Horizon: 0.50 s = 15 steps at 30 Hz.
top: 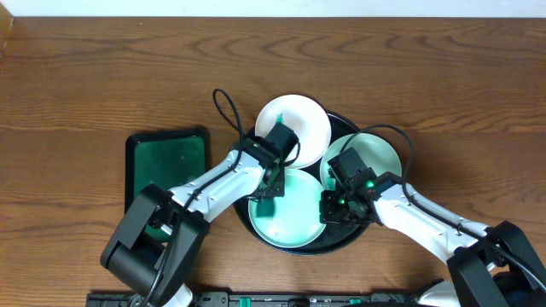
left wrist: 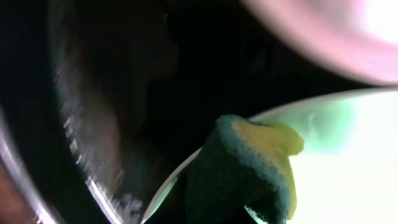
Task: Clean dirty plates on tray and stack at the side
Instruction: 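Scrub the bottom plate with the sponge while right gripper holds plate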
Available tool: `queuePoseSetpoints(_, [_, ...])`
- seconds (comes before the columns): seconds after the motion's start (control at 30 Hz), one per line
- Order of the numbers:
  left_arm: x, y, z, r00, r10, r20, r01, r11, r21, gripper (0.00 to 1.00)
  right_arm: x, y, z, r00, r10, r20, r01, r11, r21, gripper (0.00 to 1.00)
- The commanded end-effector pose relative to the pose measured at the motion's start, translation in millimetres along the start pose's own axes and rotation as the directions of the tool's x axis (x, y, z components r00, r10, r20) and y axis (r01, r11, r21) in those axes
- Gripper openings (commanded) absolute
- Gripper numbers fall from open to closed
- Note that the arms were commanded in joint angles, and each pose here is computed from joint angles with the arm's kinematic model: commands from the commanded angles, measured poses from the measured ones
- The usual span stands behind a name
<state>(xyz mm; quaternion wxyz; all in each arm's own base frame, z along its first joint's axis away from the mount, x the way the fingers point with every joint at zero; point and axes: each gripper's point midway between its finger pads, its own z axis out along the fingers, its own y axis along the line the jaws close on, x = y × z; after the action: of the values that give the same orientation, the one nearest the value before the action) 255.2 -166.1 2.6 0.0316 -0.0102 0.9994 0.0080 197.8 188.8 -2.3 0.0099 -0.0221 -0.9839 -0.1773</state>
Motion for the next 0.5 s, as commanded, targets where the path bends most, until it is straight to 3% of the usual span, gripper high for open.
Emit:
queuePoseSetpoints(0.0, [12, 90, 18, 0.994, -0.109, 0.0, 0.101, 0.926, -0.363, 0.07, 27, -36, 17, 0.997, 0.005, -0.08, 0.006, 0.991, 0.136, 0.01])
queuePoseSetpoints(0.17, [30, 102, 12, 0.988, -0.143, -0.056, 0.107, 0.902, -0.419, 0.07, 27, -36, 17, 0.997, 0.004, -0.08, 0.007, 0.991, 0.136, 0.01])
queuePoseSetpoints(0.47, [23, 107, 6, 0.987, -0.161, 0.0, 0.144, 0.883, -0.446, 0.07, 27, -36, 17, 0.997, 0.005, -0.081, 0.007, 0.991, 0.137, 0.01])
